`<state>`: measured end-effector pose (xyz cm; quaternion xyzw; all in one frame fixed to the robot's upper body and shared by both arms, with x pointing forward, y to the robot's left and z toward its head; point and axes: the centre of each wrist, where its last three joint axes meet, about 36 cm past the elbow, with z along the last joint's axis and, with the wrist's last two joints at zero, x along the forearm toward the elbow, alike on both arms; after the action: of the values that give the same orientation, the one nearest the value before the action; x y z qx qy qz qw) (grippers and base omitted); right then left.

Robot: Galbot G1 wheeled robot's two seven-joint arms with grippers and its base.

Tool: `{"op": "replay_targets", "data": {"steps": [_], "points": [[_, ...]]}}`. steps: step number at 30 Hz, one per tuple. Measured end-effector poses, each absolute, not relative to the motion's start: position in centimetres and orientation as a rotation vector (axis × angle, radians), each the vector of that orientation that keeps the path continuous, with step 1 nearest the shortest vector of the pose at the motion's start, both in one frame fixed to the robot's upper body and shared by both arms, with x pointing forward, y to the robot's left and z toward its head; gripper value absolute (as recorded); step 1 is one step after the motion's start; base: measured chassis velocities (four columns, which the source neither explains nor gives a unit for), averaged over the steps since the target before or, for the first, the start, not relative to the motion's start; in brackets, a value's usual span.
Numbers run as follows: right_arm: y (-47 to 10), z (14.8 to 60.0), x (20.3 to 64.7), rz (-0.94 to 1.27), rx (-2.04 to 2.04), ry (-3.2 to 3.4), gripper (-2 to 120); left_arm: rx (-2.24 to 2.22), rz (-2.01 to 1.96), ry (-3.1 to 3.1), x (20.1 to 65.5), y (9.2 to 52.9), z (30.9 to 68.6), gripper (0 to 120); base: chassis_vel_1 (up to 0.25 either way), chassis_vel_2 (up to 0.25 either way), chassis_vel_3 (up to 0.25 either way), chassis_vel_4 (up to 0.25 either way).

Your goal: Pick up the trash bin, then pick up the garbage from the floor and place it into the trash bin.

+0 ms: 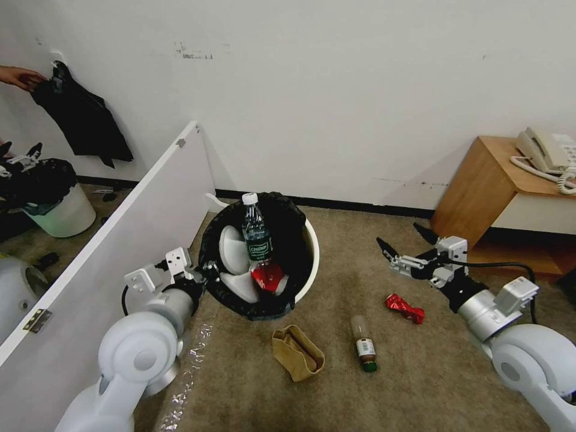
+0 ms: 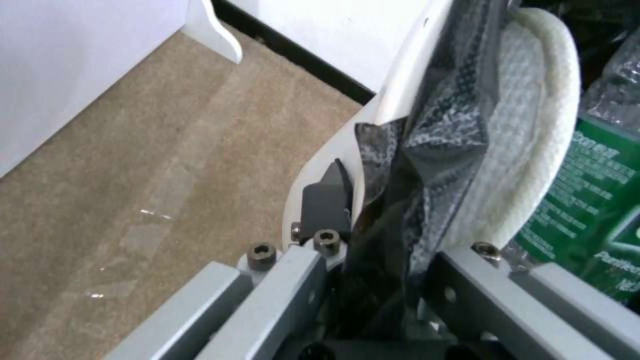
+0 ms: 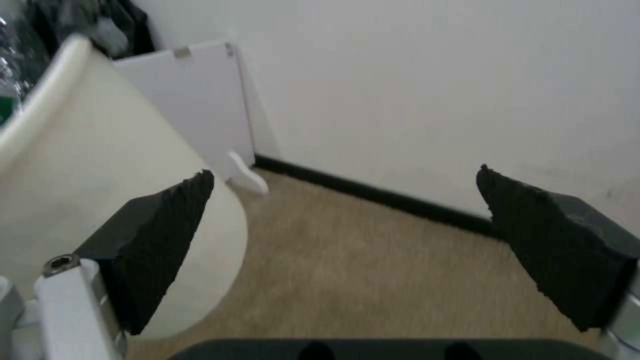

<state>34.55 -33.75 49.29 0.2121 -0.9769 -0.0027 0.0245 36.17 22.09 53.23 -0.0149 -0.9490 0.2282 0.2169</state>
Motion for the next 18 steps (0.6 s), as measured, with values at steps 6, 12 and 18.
{"op": "replay_targets", "data": {"steps": [6, 12, 18], "points": [[-33.8, 48.2, 35.4, -0.069, 0.604, -2.937, 100, -0.057, 0.647, -2.637, 37.5, 21.5, 52.9, 1, 0.000, 0.000, 0.000, 0.000], [-33.5, 46.3, 36.1, -0.163, 0.520, -2.802, 100, -0.071, 0.672, -2.647, 37.9, 21.1, 52.7, 1, 0.000, 0.000, 0.000, 0.000], [-32.7, 44.7, 36.1, -0.232, 0.454, -2.697, 100, -0.086, 0.689, -2.655, 37.3, 21.2, 52.7, 1, 0.000, 0.000, 0.000, 0.000]]}}
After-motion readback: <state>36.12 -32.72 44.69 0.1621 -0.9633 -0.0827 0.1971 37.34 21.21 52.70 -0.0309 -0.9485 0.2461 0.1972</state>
